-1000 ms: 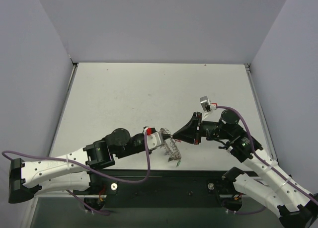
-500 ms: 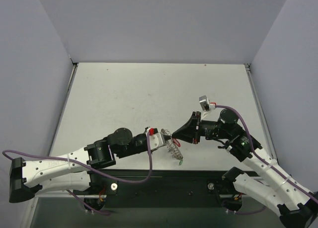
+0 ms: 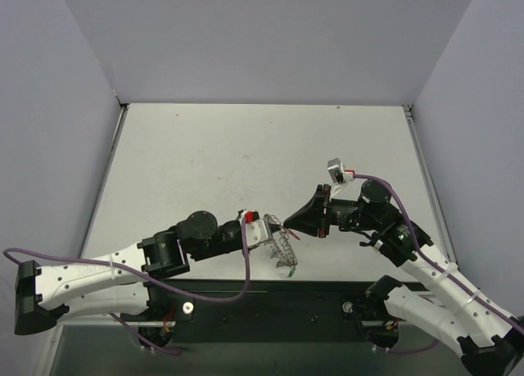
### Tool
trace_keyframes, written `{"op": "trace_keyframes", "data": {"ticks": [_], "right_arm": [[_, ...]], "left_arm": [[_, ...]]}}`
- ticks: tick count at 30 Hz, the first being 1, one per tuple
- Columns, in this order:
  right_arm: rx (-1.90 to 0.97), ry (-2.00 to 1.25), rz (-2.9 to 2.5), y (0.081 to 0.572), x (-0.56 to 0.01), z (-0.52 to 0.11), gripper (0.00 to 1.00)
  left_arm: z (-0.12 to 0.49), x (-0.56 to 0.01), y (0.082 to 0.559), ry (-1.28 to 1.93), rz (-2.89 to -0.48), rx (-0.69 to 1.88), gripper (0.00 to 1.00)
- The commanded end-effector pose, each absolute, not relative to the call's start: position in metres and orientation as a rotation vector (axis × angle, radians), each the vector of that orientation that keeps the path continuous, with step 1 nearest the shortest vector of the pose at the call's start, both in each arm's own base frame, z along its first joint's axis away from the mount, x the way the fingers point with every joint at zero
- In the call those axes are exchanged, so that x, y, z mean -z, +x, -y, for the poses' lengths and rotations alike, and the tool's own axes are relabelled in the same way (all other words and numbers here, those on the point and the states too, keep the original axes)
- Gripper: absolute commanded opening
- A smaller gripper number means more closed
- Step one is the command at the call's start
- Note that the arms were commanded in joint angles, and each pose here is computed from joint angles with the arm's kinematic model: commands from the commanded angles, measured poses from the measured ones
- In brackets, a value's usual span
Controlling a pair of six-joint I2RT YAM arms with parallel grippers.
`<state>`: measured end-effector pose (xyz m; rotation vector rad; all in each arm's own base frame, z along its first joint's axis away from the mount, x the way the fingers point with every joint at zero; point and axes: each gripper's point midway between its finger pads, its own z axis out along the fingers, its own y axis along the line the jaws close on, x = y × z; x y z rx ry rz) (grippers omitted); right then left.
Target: Put the keys on the keyring
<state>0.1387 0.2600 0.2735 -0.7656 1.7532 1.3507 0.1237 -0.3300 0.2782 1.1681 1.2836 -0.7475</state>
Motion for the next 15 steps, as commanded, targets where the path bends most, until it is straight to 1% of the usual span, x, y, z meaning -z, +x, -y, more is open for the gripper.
{"op": "trace_keyframes", "data": {"ticks": [1,15], "right_arm": [[-1.288,-0.76,-1.683,0.1474,-0.2905,-0.2584,0.0],[-1.271,-0.751,-1.704,0.15,-0.2855,-0.2578,0.0]], "left_arm": [[0.3295,-0.3441,0.1141,1.049,-1.124,0.859,0.0],[0.3285,-0.3525,0.1112,1.012,-1.092,0.894,0.0]]}}
